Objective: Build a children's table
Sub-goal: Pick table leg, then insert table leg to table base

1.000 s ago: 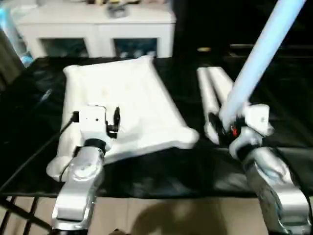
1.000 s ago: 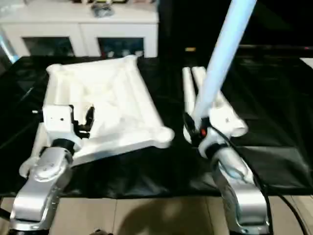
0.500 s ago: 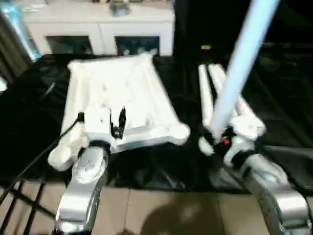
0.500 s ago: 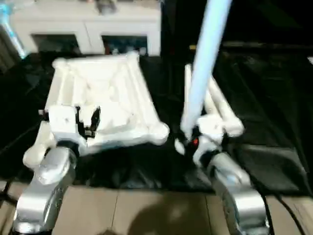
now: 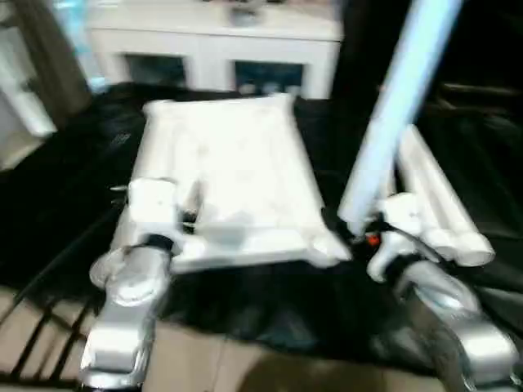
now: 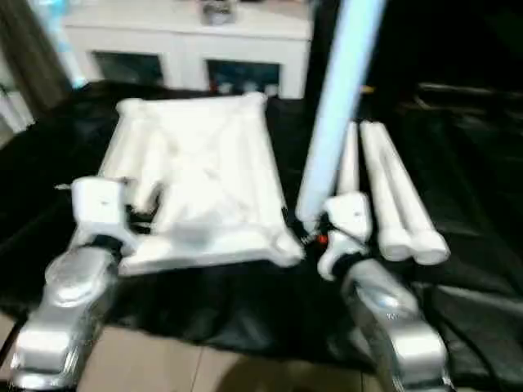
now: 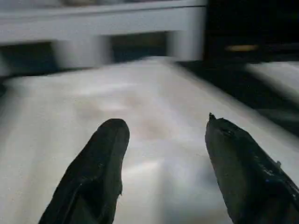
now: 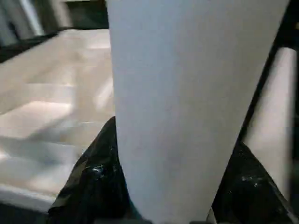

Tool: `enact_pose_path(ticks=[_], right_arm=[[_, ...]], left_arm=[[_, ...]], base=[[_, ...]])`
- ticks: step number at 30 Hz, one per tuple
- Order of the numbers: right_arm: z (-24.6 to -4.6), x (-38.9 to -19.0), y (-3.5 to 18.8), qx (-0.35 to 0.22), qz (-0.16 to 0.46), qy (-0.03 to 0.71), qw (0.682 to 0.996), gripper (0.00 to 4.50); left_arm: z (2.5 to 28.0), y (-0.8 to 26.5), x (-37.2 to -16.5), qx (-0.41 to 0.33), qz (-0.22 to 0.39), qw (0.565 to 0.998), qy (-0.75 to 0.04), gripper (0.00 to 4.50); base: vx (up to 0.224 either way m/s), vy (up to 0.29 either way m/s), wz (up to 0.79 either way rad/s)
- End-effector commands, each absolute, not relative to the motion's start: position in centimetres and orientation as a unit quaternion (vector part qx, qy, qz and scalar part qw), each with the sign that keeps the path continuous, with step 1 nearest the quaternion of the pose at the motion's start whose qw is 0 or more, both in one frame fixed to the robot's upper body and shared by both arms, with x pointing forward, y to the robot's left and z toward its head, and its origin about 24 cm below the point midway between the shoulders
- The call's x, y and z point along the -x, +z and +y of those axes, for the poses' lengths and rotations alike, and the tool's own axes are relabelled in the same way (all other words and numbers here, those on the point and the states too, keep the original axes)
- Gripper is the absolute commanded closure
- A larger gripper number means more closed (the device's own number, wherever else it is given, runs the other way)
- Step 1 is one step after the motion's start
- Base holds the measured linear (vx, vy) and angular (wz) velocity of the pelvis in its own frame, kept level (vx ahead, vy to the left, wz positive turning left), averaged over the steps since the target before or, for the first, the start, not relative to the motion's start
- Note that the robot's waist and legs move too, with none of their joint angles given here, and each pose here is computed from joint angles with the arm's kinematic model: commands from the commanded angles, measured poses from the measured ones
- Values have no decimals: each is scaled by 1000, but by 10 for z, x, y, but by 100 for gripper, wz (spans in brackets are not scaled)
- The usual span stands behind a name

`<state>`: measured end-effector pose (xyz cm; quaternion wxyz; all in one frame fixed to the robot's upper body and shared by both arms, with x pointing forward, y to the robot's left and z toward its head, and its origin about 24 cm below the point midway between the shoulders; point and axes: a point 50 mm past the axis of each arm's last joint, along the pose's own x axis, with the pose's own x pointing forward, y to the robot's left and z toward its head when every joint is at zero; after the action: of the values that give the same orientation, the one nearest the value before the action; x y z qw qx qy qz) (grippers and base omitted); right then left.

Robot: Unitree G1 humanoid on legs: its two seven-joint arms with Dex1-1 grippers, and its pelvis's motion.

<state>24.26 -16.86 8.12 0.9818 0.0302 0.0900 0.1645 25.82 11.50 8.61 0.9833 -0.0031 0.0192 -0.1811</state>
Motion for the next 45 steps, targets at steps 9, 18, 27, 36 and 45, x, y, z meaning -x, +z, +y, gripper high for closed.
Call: enact_pose_path(ticks=[9,18,27,36,45], right_arm=[[-177,-238,98,-23,74,151,986,258],[-181,-245,102,-22,84,155,984,258],[-182,-242,104,-11,84,167,982,258],[-180,-238,103,-4,85,175,981,258],[-176,-241,104,-1,83,193,978,258]], left_arm=[[97,67,-251,8,79,925,-372,168],[84,58,-278,-55,124,846,-516,228],[95,44,-301,-163,169,776,-585,308],[105,39,-311,-190,176,768,-585,382],[110,38,-315,-188,176,760,-597,445]], base=[[-15,1,2],[-39,-4,2],[0,0,0],[0,0,0],[0,0,0]])
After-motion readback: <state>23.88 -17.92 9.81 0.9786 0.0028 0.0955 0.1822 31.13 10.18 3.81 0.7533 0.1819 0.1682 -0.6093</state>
